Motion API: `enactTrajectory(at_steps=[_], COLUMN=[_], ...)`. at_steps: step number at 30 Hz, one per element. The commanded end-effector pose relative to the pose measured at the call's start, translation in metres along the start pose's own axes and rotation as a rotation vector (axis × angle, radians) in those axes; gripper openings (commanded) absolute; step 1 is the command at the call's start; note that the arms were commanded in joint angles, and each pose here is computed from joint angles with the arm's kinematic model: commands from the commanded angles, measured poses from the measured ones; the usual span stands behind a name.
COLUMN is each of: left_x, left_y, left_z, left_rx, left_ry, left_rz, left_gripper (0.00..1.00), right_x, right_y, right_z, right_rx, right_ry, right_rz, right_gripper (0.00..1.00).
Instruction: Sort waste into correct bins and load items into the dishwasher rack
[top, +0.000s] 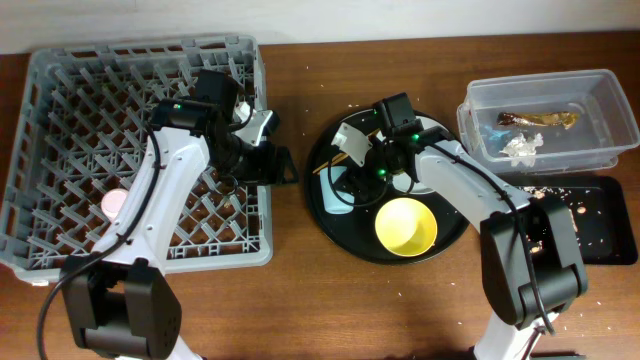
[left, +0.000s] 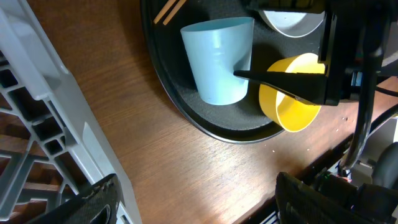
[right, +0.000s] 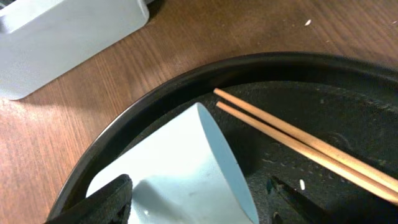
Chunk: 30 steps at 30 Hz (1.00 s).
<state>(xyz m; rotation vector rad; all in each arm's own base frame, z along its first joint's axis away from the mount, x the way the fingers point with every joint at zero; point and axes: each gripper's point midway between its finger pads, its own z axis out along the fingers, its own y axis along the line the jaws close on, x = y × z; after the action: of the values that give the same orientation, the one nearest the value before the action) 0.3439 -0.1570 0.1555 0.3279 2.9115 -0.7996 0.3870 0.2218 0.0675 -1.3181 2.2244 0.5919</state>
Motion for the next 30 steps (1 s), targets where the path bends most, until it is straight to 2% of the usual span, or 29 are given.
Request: enactTrajectory(at_steps=[1,3,5,9,14,18,19,20,22,23,24,28,30], left_x=[-0.002,-0.002,-0.002,-0.002,-0.002,-0.003,-0.004,-0.004,-0.004,-0.004,-0.004,-0.004,-0.004], left_y=[0.001,0.0,0.0,0.0,0.001,0.004,0.006,0.007,0.007,0.006,0.005,0.005,0.005], left_z=[0.001,0.001,0.001,0.001,0.001,-0.001,-0.002,-0.003,-0.003,-0.003,-0.003,-0.003,-0.003], left_rx=[-0.003,-0.003,-0.003,-0.003,-0.003,-0.002,-0.002,-0.002,-0.002,0.005,0.009,0.008,0.008], left_ry=[0.0,0.0,0.0,0.0,0.001,-0.005,-0.009,-0.01,-0.011,-0.01,-0.01,-0.01,-0.01], left_rz=[-0.009,-0.008,-0.008,-0.008,-0.009,-0.018,-0.023,-0.027,-0.028,-0.028,-0.028,-0.028,-0.028], left_gripper=[0.79,0.79,0.79,0.79,0.79,0.79,0.79,0.79,0.79,0.79,0.79,0.79,0.79], right_x=[0.006,0.012,0.017,0.021,0.005,-0.012,-0.013,-0.011,-0.007,0.0,0.004,0.009,0.004], right_y=[0.007,0.012,0.016,0.02,0.025,0.028,0.028,0.028,0.023,0.015,0.014,0.019,0.019], right_z=[0.002,0.001,0.001,-0.002,-0.025,-0.048,-0.049,-0.048,-0.045,-0.042,-0.038,-0.005,0.005], right_rx=[-0.041,-0.06,-0.072,-0.085,-0.06,-0.031,-0.028,-0.027,-0.005,0.04,0.039,-0.086,-0.137], right_ry=[0.015,0.041,0.059,0.079,0.055,0.008,0.006,0.011,0.029,0.051,0.059,0.068,0.04], right_rz=[0.02,0.039,0.052,0.095,0.213,0.234,0.254,0.304,0.428,0.592,0.689,0.804,0.799], right_gripper=[0.56,0.45,0.43,0.04,0.04,0.04,0.1,0.25,0.38,0.47,0.47,0.43,0.25])
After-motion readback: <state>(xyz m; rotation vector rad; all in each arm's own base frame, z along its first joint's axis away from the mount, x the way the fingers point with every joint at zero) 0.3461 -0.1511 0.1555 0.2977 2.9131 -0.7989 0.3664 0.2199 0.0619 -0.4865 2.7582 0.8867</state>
